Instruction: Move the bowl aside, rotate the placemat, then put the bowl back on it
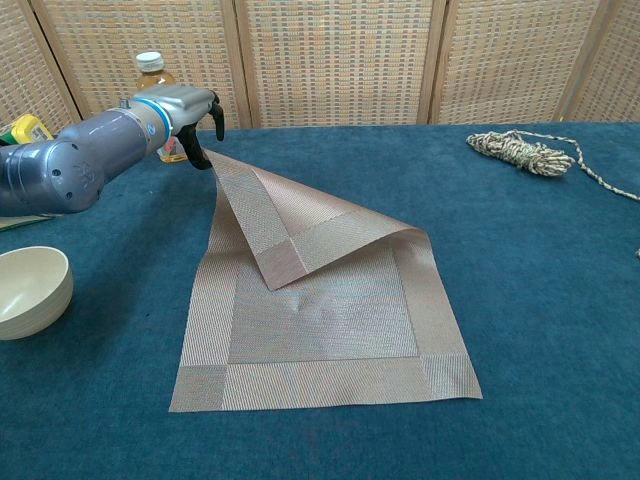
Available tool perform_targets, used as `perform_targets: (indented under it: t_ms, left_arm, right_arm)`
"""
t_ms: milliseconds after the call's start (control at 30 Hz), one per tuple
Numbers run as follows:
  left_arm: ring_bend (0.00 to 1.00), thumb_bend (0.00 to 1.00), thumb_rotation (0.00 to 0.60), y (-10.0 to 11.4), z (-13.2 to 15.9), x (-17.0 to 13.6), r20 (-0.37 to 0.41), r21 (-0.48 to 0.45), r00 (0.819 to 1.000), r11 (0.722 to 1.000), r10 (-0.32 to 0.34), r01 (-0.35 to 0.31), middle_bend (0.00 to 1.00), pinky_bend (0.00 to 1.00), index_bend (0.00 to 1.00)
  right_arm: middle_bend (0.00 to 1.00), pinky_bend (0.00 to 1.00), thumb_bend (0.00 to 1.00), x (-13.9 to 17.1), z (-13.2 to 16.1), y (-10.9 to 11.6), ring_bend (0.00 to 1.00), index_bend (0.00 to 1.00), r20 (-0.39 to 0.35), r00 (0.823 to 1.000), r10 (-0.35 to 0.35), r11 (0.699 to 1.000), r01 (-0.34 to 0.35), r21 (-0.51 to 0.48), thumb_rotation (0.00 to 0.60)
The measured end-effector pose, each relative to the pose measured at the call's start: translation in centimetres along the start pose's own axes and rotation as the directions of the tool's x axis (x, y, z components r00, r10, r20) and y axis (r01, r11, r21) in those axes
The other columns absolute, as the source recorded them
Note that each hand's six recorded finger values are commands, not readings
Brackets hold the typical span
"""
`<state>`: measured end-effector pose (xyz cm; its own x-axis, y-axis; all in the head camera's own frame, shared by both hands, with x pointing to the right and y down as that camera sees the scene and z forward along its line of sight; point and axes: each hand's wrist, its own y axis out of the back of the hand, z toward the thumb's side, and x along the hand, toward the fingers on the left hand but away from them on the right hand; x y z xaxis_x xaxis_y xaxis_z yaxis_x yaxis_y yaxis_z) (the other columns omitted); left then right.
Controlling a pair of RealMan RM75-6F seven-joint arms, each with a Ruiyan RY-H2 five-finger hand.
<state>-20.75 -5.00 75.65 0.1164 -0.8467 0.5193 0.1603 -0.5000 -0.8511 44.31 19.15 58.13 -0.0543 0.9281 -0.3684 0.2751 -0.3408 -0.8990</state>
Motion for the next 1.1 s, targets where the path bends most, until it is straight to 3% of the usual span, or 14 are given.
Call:
perform_targets:
  t_ms: [800, 1100]
  left_arm:
    - [0.00, 0.30, 0.600, 2.2, 6.1, -0.9, 0.107, -0.004, 0.990, 0.996, 0.092, -0.092, 0.00, 0.00, 0.29]
    - [0.00, 0.30, 0.600, 2.8, 6.8, -1.4, 0.119, -0.019, 0.986, 0.994, 0.113, -0.111, 0.00, 0.00, 0.29]
  right_arm:
    - [0.00, 0.00, 0.11, 0.7, 0.4, 0.8, 0.00, 0.12, -0.023, 1.000, -0.008, 1.000, 0.007, -0.027, 0.600]
    - [0.00, 0.00, 0.11, 0.9, 0.3, 1.0, 0.00, 0.12, -0.023, 1.000, -0.008, 0.999, 0.007, -0.033, 0.600]
